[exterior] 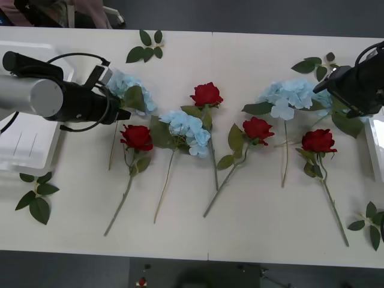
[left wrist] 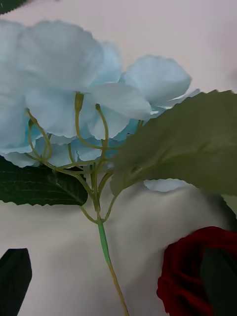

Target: Put the red flowers into the right box and the blue flowers into the left box

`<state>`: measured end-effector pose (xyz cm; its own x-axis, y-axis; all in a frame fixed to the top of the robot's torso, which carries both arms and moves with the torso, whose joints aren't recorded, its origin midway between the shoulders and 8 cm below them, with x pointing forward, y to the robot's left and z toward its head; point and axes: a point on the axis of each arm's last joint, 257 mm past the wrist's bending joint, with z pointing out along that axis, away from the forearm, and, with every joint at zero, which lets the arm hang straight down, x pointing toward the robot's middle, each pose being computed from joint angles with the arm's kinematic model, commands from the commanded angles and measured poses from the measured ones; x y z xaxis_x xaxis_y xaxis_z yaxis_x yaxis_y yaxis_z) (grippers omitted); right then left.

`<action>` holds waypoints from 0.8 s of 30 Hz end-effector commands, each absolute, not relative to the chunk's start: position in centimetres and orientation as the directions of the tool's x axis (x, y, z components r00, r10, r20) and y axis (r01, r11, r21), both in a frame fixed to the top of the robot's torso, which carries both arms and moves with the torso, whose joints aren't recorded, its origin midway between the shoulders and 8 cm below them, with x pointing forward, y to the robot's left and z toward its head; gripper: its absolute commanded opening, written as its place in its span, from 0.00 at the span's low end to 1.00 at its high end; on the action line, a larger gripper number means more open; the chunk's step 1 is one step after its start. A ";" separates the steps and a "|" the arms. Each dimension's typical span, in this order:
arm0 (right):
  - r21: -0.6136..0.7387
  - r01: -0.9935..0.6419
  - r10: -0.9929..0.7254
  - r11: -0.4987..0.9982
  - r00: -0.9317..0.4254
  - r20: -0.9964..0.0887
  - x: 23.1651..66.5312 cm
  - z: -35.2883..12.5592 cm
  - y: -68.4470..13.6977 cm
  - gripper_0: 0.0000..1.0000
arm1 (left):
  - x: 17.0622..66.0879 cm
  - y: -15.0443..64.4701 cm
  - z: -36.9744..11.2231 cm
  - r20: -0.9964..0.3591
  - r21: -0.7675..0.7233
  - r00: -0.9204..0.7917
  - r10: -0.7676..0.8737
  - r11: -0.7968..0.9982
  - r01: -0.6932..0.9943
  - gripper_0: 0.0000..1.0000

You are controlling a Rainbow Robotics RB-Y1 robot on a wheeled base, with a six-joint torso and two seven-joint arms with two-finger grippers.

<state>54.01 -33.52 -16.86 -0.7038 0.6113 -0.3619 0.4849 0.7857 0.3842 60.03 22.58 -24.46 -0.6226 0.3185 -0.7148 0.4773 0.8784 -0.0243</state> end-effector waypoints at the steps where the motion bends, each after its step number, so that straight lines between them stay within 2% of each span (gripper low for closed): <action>1: 0.379 0.447 0.582 0.810 -0.689 -0.431 55.6 -15.6 -34.0 1.00 | 62.1 23.0 -23.2 -0.713 0.009 -0.622 0.323 0.891 0.453 1.00; 15: 0.374 0.493 0.619 0.785 -0.646 -0.448 57.5 -19.0 -37.2 1.00 | 63.7 20.3 -27.3 -0.638 0.068 -0.668 0.382 0.893 0.445 1.00; 16: 0.367 0.494 0.615 0.788 -0.646 -0.452 57.6 -19.4 -37.4 1.00 | 63.7 20.1 -27.5 -0.633 0.073 -0.670 0.388 0.891 0.448 0.92; 17: 0.364 0.498 0.617 0.787 -0.642 -0.455 57.7 -19.7 -37.7 1.00 | 63.8 20.2 -27.6 -0.629 0.078 -0.672 0.391 0.892 0.446 0.77; 18: 0.362 0.500 0.617 0.787 -0.642 -0.455 57.8 -19.9 -37.8 1.00 | 63.8 20.3 -27.7 -0.627 0.083 -0.672 0.395 0.891 0.446 0.67; 19: 0.355 0.501 0.614 0.789 -0.643 -0.458 57.8 -20.4 -37.9 1.00 | 63.9 20.3 -27.6 -0.625 0.090 -0.671 0.399 0.891 0.446 0.43; 20: 0.345 0.498 0.606 0.795 -0.646 -0.464 57.9 -20.7 -38.0 1.00 | 64.0 20.4 -27.5 -0.624 0.095 -0.669 0.403 0.890 0.447 0.24; 22: 0.330 0.497 0.596 0.803 -0.648 -0.474 58.0 -21.3 -38.1 1.00 | 64.0 20.5 -27.6 -0.623 0.098 -0.670 0.404 0.890 0.446 0.05; 23: 0.319 0.498 0.590 0.807 -0.651 -0.478 58.0 -21.9 -38.2 1.00 | 64.0 20.5 -27.7 -0.622 0.100 -0.670 0.406 0.889 0.447 0.00; 24: 0.312 0.499 0.587 0.809 -0.651 -0.481 58.1 -22.2 -38.4 1.00 | 63.9 20.6 -27.7 -0.620 0.102 -0.669 0.409 0.888 0.447 0.00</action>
<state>57.13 -38.75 -22.85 -0.6371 0.6320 -0.4413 0.5391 0.7745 0.3310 63.05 20.59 -29.23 -0.6779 0.4210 -0.6027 0.4614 0.8819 0.0970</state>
